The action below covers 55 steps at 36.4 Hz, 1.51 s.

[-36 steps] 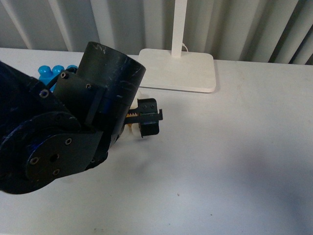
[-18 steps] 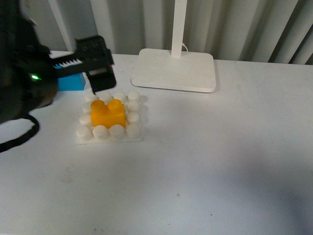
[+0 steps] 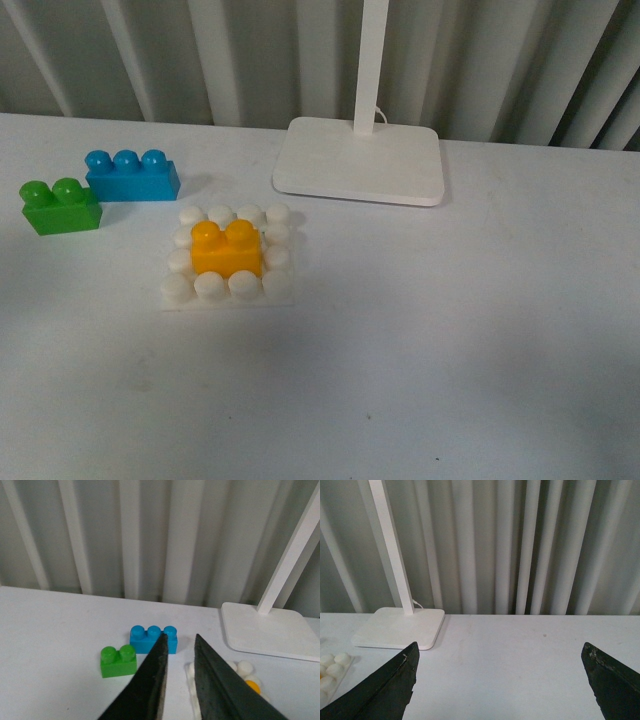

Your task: Insert yellow block into base center

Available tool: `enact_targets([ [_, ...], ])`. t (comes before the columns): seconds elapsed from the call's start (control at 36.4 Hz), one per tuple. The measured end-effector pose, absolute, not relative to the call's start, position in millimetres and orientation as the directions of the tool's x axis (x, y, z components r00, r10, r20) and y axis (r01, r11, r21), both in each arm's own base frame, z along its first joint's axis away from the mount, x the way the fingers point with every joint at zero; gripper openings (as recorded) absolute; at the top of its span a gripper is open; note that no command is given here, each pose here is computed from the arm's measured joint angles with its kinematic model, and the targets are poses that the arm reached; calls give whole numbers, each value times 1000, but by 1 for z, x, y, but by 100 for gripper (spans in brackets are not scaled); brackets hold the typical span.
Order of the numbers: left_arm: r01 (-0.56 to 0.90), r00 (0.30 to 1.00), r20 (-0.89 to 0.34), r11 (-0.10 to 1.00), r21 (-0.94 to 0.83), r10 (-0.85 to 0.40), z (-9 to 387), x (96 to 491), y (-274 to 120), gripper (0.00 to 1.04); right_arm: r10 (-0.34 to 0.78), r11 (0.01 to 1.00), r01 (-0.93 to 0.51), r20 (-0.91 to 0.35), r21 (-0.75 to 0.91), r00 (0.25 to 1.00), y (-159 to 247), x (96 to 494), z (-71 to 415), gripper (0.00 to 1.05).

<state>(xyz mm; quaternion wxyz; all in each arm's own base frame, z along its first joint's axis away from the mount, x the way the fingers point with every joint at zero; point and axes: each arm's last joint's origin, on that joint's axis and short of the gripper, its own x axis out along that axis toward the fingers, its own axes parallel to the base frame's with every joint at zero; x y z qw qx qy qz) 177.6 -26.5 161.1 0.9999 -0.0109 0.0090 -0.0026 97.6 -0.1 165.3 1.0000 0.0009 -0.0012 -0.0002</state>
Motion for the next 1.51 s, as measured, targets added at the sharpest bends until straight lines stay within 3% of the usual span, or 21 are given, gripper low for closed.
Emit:
enact_targets([
  [0.08,1,1000,-15,1000,-16,-1,162,168,-20,4,0,1000,0,2,2,1000,0,98,165,95],
  [0.47,-2,1000,-12,1000,-8,2,163,142,-1,4,-1,1000,1,2,2,1000,0,98,165,95],
  [1.51,2,1000,-22,1000,-7,-2,165,101,0,4,0,1000,0,2,2,1000,0,98,165,95],
])
